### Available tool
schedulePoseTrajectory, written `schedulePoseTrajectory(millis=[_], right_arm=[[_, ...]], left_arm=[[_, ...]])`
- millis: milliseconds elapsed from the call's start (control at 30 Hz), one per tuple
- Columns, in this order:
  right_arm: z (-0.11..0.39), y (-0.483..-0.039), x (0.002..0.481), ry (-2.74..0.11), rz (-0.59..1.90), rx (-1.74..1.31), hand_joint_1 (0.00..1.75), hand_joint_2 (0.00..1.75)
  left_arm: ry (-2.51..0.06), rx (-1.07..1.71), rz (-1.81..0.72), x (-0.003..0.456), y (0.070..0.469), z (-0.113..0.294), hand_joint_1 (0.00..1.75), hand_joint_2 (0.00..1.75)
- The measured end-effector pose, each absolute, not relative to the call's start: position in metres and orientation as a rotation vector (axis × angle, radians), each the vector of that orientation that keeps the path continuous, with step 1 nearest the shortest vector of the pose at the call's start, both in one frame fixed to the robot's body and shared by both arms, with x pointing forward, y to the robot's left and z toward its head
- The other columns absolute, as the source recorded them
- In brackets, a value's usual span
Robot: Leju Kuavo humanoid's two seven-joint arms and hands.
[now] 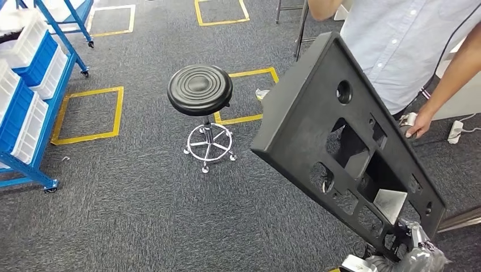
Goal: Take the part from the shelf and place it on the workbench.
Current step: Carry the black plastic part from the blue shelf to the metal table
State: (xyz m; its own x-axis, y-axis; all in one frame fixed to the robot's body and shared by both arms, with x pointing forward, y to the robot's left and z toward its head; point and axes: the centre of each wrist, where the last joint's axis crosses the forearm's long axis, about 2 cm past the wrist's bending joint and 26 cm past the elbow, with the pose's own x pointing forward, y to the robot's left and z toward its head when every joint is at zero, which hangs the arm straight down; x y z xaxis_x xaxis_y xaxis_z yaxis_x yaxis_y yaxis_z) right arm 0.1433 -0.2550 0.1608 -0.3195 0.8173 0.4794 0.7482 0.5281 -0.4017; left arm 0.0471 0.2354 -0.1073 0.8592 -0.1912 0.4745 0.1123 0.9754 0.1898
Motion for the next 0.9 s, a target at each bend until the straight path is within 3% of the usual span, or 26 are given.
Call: schedulePoseTrajectory(millis=[900], right_arm=[[0.1593,-0.2593,0.1421,-2.099,0.139,-1.282,1.75,1.75]], left_arm=[[-0.516,0.159,-0.151,0.0476,0.2355,-0.1073,0.00,1.75]])
